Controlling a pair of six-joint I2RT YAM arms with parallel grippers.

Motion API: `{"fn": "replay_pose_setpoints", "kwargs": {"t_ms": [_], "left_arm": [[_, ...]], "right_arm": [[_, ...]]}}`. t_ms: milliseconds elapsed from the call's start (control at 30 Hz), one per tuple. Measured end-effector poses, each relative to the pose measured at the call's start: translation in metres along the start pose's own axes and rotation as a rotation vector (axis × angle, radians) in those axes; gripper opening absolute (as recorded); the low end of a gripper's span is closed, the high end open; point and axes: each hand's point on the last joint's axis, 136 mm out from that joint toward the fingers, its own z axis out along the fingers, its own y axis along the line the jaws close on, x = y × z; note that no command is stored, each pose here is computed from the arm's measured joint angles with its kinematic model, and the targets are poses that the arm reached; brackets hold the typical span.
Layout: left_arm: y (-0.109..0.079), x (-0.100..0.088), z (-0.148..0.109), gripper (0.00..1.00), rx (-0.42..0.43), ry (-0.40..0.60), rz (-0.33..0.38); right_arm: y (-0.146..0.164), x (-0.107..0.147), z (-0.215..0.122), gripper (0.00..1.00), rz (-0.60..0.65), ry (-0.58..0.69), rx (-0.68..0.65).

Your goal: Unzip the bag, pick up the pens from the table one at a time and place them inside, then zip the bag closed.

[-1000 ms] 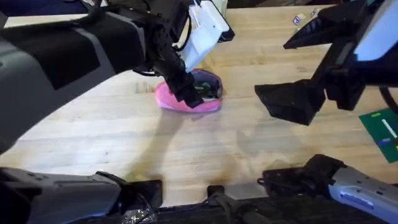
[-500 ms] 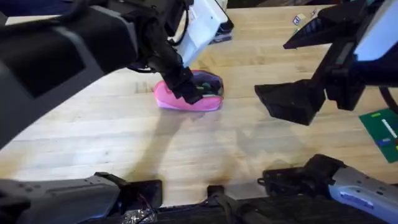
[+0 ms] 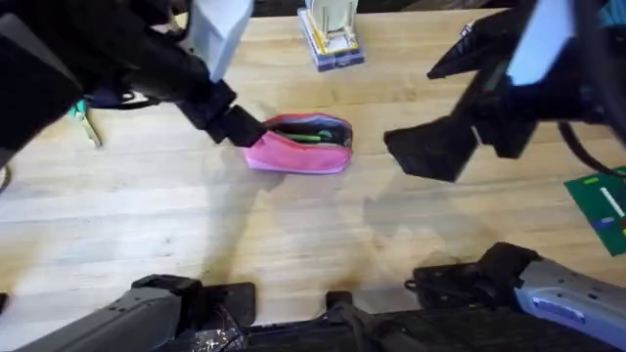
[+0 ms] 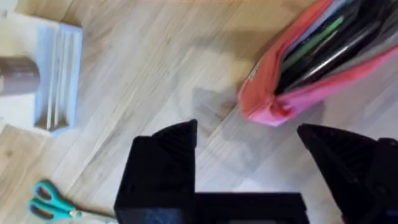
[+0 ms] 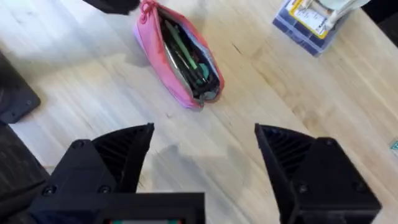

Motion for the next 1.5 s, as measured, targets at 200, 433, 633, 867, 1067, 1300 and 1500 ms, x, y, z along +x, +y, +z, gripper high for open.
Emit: {"fn": "replay_pose_setpoints", "kwargs": {"t_ms": [200, 433, 633, 867, 1067, 1300, 1500], "left_arm": [[0.026, 0.035, -0.009, 0.994, -0.010, 0.038, -0.032], [0.061, 0.066, -0.021, 0.994, -0.058, 0.019, -0.145], [0.053, 0.072, -0.022, 0.993, -0.017, 0.025, -0.161], [0.050, 0.073, -0.022, 0.993, -0.003, 0.032, -0.107], [0.040, 0.082, -0.024, 0.993, 0.050, 0.045, -0.011], [0.046, 0.091, -0.027, 0.994, 0.110, -0.069, 0.010], [0.040, 0.101, -0.021, 0.994, 0.229, -0.185, 0.018]], "right_arm": [[-0.003, -0.012, 0.025, 0.997, 0.061, 0.012, -0.014], [0.006, -0.032, 0.046, 0.997, 0.092, -0.024, -0.096], [0.010, -0.048, 0.062, 0.997, 0.196, -0.050, -0.141], [0.010, -0.059, 0.090, 0.997, 0.537, -0.019, -0.179], [0.029, -0.066, 0.106, 0.997, 0.594, 0.006, -0.234], [0.069, -0.072, 0.127, 0.997, 0.553, 0.041, -0.295], [0.094, -0.081, 0.144, 0.998, 0.505, 0.026, -0.300]]}}
